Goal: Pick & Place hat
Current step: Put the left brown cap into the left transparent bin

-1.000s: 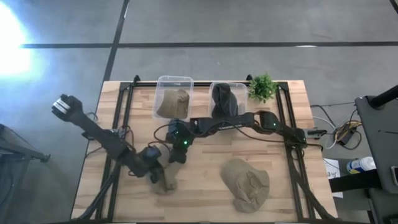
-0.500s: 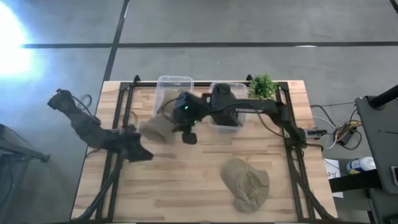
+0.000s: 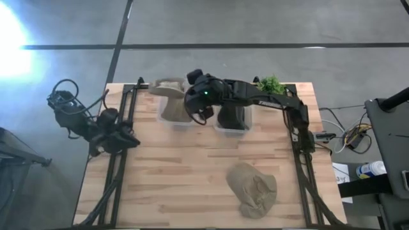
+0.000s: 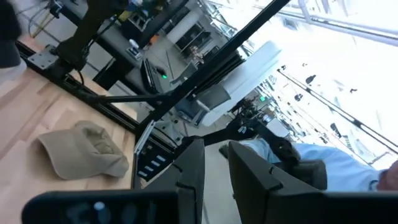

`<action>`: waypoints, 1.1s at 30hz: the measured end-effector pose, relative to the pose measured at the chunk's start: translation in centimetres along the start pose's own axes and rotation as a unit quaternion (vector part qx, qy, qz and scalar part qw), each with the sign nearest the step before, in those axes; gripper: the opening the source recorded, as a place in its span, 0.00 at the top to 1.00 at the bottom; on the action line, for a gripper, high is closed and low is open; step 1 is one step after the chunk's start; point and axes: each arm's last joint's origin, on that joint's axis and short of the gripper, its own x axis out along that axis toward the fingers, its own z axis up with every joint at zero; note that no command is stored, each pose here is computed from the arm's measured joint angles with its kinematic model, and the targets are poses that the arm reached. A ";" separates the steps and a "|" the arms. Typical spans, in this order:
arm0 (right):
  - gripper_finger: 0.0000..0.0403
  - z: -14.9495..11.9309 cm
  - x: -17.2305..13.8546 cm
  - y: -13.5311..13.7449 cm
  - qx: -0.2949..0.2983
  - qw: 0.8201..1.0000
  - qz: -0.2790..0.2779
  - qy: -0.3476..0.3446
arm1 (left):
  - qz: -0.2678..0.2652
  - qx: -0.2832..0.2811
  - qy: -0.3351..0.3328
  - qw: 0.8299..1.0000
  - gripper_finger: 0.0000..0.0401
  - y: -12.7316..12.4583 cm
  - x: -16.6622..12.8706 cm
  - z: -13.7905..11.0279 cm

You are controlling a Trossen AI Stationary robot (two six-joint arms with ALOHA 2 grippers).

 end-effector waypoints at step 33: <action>0.97 2.7 -8.3 6.0 -0.198 0.969 0.007 0.146 | 0.106 0.073 -0.087 0.988 0.83 0.8 0.1 0.3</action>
